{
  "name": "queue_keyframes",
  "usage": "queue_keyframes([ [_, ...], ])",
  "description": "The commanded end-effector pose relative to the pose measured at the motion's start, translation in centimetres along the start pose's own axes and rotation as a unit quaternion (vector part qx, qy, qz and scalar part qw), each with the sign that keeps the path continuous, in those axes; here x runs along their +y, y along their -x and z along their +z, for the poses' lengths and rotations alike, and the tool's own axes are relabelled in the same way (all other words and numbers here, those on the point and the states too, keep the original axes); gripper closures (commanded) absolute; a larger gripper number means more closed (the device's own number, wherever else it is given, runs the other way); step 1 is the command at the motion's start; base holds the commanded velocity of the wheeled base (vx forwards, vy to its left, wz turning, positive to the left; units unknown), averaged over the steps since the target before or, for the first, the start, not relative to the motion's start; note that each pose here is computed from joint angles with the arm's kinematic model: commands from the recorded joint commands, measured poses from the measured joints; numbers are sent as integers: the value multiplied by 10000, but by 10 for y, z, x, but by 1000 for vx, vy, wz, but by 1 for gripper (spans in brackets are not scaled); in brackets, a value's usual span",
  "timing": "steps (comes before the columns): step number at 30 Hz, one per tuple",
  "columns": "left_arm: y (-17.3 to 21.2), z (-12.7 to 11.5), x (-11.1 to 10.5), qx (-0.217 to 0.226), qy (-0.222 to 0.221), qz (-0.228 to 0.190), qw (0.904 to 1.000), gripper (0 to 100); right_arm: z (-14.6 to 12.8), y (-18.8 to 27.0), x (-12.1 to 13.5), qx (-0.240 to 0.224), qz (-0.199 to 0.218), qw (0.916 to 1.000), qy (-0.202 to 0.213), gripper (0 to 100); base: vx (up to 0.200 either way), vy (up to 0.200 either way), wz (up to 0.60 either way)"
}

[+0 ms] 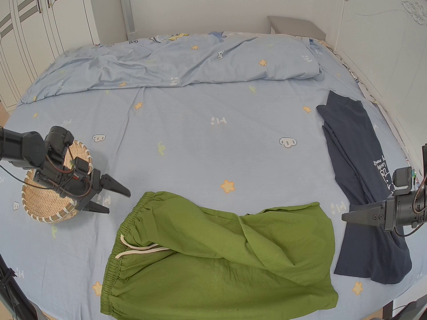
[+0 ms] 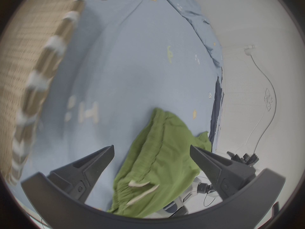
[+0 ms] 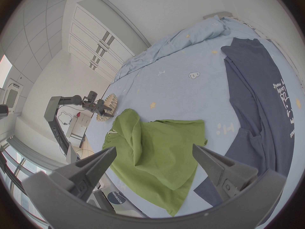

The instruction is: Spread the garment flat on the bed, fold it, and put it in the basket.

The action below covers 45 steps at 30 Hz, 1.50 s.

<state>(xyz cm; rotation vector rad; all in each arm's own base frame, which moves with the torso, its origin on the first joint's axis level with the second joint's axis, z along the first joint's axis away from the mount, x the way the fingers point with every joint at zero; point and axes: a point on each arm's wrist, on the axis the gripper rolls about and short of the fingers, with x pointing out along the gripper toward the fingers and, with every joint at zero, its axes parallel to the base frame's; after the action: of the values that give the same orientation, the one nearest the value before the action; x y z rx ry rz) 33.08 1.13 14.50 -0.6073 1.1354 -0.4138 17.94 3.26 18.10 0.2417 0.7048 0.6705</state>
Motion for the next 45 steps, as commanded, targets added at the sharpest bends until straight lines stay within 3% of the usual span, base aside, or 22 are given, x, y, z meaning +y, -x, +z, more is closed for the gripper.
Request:
queue_keyframes([
  [1, -52, 30, -15, 281, 71, -217, 9993, 0, 1, -2, 9, 38, 147, 9998, 156, 0, 0, 0, 0],
  [14, -74, 56, -9, 162, -31, -204, 9997, 0, 0, -3, 14, 61, 248, 9994, 237, 0, 0, 0, 0],
  [26, -82, 50, -18, 346, -49, -281, 9990, 0, -2, -2, 16, 61, 285, 9992, 258, 0, 0, 0, 0],
  [27, -82, 50, -18, 346, -49, -281, 9990, 100, -2, -2, 16, 61, 285, 9992, 258, 0, 0, 0, 0],
  [37, -94, 46, -14, 518, -17, -250, 9983, 100, -3, -2, 16, 72, 231, 9994, 241, 0, 0, 0, 0],
  [45, -76, 50, -20, 291, -24, -304, 9991, 100, -3, 0, 17, 28, 169, 9995, 282, 0, 0, 0, 0],
])
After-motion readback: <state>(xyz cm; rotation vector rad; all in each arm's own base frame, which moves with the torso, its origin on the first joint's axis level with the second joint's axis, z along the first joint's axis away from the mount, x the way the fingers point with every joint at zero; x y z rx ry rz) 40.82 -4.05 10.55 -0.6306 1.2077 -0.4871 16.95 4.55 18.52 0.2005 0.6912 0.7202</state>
